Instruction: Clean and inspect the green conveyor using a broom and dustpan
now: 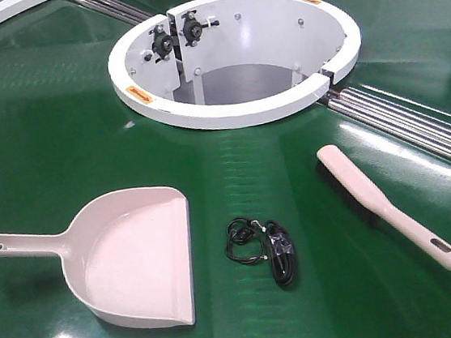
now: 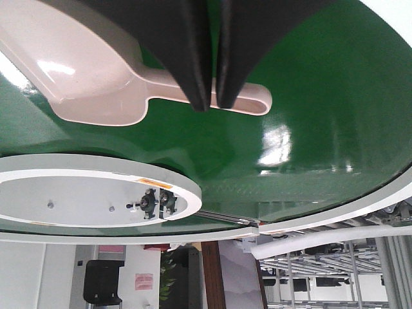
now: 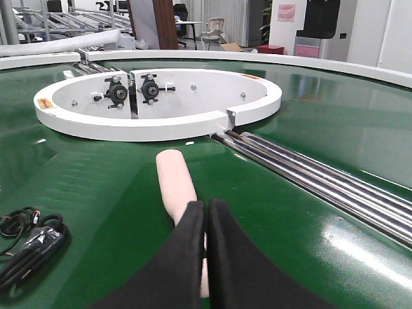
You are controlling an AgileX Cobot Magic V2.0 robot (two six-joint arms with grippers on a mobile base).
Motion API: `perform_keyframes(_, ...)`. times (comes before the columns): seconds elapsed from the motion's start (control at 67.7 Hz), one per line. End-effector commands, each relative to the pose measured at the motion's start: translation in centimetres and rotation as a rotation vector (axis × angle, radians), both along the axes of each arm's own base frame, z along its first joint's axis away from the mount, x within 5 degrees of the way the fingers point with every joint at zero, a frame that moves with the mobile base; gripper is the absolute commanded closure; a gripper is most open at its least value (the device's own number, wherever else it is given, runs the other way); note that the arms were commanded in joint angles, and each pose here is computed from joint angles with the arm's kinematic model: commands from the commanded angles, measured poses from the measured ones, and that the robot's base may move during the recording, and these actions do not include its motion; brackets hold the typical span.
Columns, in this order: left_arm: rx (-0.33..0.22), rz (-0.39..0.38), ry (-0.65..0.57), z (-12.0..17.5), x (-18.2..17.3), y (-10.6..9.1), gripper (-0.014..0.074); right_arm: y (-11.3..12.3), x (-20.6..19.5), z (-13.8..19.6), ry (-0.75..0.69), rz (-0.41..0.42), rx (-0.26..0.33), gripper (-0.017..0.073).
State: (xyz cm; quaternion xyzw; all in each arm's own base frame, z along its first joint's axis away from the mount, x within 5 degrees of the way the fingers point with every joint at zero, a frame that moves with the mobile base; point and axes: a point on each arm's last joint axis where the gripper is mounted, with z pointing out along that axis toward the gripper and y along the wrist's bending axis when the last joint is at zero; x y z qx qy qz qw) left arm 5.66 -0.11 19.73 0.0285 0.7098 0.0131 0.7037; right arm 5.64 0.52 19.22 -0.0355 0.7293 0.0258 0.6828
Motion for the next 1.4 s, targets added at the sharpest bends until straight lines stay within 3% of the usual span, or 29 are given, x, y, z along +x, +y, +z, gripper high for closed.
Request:
perform_keyframes(0.0, -0.012, -0.004, -0.052, -0.4, 0.0, 0.0, 0.0601, -0.1, 0.0, 0.0, -0.071, -0.006, 0.000, 0.0568)
perform_keyframes(0.798, -0.012, -0.004, -0.052, -0.4, 0.0, 0.0, 0.0601, -0.1, 0.0, 0.1, -0.070, -0.006, 0.000, 0.0568)
perform_keyframes(0.871, -0.012, -0.006, -0.093, 0.0, 0.0, 0.0, 0.0601, -0.1, 0.0, 0.0, -0.066, -0.006, -0.001, 0.0568)
perform_keyframes(0.975, -0.024, -0.015, -0.271, 1.9, -0.3, -0.1, 0.0601, -0.1, 0.0, 0.0, -0.066, -0.006, -0.001, 0.0568)
perform_keyframes(1.034, -0.068, -0.028, -0.411, 3.7, -0.8, -0.1, 0.0601, -0.1, 0.0, 0.0, -0.066, -0.006, -0.001, 0.0568)
perform_keyframes(1.122, -0.097, -0.040, -0.501, 6.2, -1.5, -0.1, 0.0601, -0.1, 0.0, 0.0, -0.066, -0.006, -0.001, 0.0568)
perform_keyframes(1.211, -0.095, -0.034, -0.463, 9.0, -1.7, -0.1, 0.0601, -0.1, 0.0, 0.0, -0.066, -0.006, -0.001, 0.0568)
perform_keyframes(1.388, -0.093, -0.006, -0.190, 14.1, -0.4, 0.0, 0.0601, -0.1, 0.0, 0.0, -0.066, -0.006, -0.001, 0.0568)
